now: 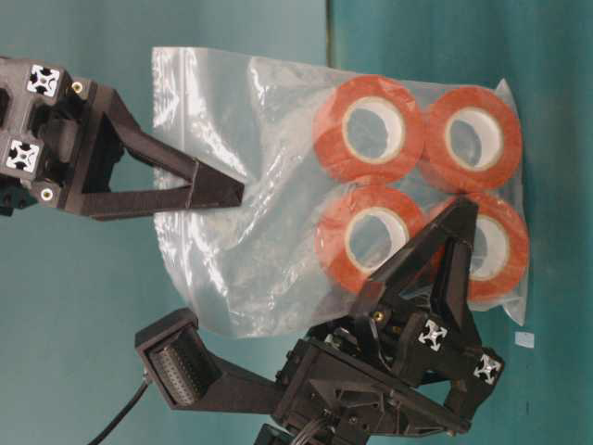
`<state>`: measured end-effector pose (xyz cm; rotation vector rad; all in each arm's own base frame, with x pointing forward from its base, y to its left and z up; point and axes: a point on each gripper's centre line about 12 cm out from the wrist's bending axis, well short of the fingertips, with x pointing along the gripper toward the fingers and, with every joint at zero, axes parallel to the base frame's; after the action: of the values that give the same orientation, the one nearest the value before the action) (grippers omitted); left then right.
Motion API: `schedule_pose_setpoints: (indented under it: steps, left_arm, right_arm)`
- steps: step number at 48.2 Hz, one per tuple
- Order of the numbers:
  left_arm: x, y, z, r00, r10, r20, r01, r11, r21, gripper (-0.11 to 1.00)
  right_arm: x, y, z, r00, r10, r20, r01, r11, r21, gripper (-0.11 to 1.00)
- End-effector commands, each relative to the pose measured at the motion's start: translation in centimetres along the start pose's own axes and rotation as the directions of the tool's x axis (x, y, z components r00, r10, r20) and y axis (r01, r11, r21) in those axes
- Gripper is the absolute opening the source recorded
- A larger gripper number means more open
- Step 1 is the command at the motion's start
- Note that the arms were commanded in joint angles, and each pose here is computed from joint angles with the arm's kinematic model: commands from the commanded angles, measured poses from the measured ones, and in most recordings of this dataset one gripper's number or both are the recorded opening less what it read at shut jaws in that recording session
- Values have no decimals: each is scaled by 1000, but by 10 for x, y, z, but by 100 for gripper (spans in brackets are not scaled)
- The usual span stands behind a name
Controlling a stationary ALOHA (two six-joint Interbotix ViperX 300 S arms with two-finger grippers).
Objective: Hand over the clear zip bag and make it stand upright.
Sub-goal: 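Close the left gripper on the bag's lower edge, then open the right gripper, release the bag, and pull it back right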
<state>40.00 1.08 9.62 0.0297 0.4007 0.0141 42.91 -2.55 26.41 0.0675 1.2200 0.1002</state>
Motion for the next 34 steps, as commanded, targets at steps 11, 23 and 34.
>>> schedule_pose_setpoints:
  steps: [11, 23, 34]
  left_arm:
    - [-1, -3, 6, 1000, -8, 13, 8, 1000, 10, 25]
    - [-1, -4, 5, 1000, -9, 11, 9, 1000, 14, 25]
    - [-2, -4, 4, 1000, -8, 9, 8, 1000, 16, 25]
  right_arm:
    - [-7, 4, 3, 1000, 4, 29, -4, 1000, 14, 1]
    - [-15, 4, 1, 999, 12, 33, -15, 998, 66, 15]
    - [-31, 1, -4, 998, 0, 60, -7, 992, 127, 76]
